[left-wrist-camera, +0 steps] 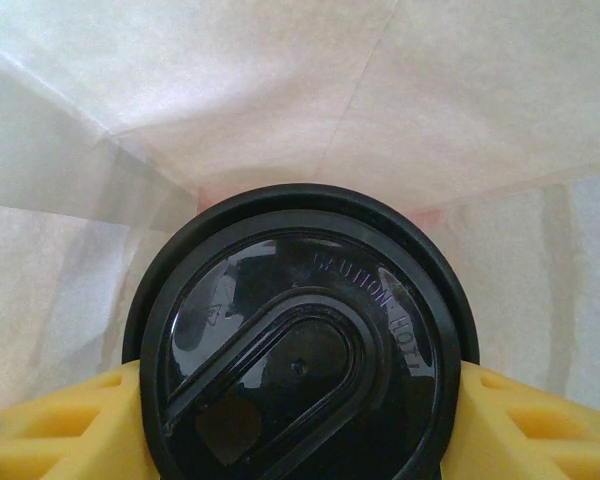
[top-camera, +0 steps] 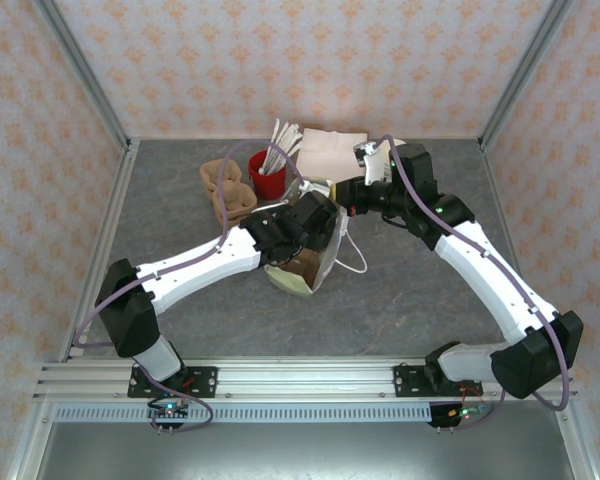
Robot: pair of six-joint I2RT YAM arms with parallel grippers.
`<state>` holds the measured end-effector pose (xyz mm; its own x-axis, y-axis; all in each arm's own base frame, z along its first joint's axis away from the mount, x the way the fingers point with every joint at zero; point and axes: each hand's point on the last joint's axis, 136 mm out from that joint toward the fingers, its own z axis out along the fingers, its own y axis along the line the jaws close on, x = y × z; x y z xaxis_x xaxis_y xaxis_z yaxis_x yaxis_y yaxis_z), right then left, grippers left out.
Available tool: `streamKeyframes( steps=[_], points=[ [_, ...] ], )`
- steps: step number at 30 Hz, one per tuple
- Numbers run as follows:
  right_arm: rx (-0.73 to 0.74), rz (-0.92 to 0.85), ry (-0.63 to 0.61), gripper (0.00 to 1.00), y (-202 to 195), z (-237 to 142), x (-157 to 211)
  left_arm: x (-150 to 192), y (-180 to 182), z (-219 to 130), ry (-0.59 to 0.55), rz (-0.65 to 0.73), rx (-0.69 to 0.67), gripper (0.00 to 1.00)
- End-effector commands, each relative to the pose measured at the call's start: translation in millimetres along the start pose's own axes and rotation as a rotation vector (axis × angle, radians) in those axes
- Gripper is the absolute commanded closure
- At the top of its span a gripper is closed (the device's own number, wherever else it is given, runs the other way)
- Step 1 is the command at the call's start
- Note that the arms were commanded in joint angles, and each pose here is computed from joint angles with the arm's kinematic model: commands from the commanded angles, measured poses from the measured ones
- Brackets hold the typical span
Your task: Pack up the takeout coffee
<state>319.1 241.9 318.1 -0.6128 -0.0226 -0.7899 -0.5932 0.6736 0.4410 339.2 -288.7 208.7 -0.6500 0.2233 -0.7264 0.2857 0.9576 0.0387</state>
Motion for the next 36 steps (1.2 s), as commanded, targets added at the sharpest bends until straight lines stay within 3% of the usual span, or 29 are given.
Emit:
streamKeyframes(
  steps=[1, 19, 28, 36],
  points=[
    [-0.056, -0.062, -0.044, 1.00, 22.7, -12.2, -10.4, -13.3, 11.3, -5.2, -0.058, 0.011, -0.042, 0.37],
    [0.000, -0.079, -0.012, 1.00, 12.6, -7.9, -8.7, -20.1, 13.0, -14.6, -0.059, 0.018, -0.041, 0.37],
    [0.022, -0.097, -0.010, 1.00, 9.8, -8.9, -10.4, -17.1, 26.3, -12.8, -0.032, 0.048, -0.129, 0.38],
    [0.024, -0.104, -0.011, 1.00, 9.8, -8.9, -12.3, -12.3, 23.4, -6.6, -0.013, 0.046, -0.125, 0.38]
  ],
)
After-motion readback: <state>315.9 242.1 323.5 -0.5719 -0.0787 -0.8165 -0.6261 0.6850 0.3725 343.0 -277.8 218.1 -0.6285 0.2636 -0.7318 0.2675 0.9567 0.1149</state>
